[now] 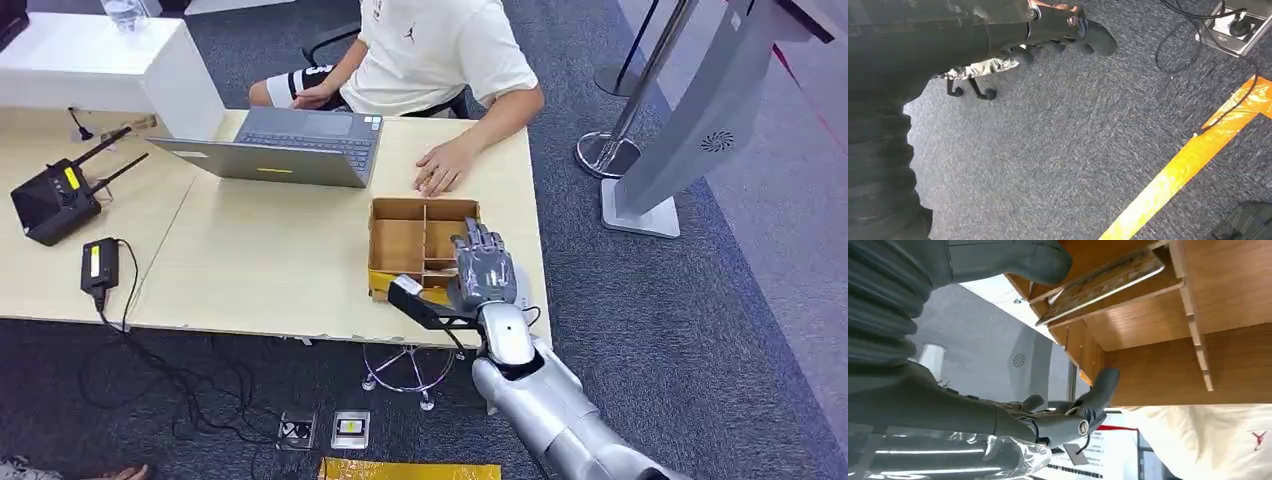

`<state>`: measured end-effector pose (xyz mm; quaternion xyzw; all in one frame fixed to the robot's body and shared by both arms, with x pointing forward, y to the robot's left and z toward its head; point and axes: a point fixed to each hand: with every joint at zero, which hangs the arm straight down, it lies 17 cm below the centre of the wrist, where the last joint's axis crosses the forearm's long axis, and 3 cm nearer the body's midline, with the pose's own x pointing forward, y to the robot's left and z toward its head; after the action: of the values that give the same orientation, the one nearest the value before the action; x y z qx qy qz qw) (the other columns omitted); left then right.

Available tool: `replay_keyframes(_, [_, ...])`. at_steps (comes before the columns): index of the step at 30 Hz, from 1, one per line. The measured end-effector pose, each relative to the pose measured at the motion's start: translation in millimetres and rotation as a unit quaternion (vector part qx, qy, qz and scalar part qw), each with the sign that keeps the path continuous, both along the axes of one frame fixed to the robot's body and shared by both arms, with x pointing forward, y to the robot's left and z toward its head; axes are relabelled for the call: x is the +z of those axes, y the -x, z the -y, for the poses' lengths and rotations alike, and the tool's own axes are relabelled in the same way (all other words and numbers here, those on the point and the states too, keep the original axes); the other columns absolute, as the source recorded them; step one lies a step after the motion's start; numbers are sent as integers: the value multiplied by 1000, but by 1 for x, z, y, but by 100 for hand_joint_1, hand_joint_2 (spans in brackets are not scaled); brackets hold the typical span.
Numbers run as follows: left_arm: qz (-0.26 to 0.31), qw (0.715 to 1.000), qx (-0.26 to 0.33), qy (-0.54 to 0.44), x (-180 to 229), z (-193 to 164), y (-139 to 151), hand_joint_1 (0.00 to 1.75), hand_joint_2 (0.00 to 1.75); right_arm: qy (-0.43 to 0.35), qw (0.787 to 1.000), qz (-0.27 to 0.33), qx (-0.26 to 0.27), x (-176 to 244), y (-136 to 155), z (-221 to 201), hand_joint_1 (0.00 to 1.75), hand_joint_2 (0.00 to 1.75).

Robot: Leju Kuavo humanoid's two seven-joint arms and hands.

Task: Pass the card to the sensor for recognition and then transmit it.

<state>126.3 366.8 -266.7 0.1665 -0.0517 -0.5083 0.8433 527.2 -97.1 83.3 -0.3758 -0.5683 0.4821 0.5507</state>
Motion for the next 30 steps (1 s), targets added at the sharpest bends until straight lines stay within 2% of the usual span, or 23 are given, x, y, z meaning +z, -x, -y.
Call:
replay_keyframes(5, [0, 1000, 0, 0, 0, 1, 0, 0, 175, -6, 1000, -1, 7, 1, 2, -8, 61, 175])
replay_keyframes(8, [0, 1000, 0, 0, 0, 1, 0, 0, 175, -7, 1000, -4, 12, 1, 3, -13, 73, 175])
replay_keyframes(9, [0, 1000, 0, 1, 0, 1, 0, 0, 175, -7, 1000, -7, 14, 1, 4, -15, 101, 175])
replay_keyframes(10, [-1, 1000, 0, 1, 0, 1, 0, 0, 175, -6, 1000, -7, 17, 1, 4, -17, 101, 175])
replay_keyframes(11, [-1, 1000, 0, 1, 0, 1, 0, 0, 175, -6, 1000, -8, 21, 1, 5, -20, 133, 175])
replay_keyframes(12, [-1, 1000, 0, 1, 0, 1, 0, 0, 175, -6, 1000, -10, 24, 0, 7, -23, 152, 175])
replay_keyframes(19, [-1, 1000, 4, 1, 0, 1, 1, 0, 175, -6, 999, -11, 42, 2, 12, -40, 164, 175])
replay_keyframes(25, [2, 1000, 8, 1, 0, 1, 1, 0, 175, -3, 998, -12, 54, 3, 16, -53, 161, 175])
replay_keyframes(30, [2, 1000, 11, 2, -1, 2, 2, 0, 175, 0, 998, -10, 58, 4, 18, -58, 164, 175])
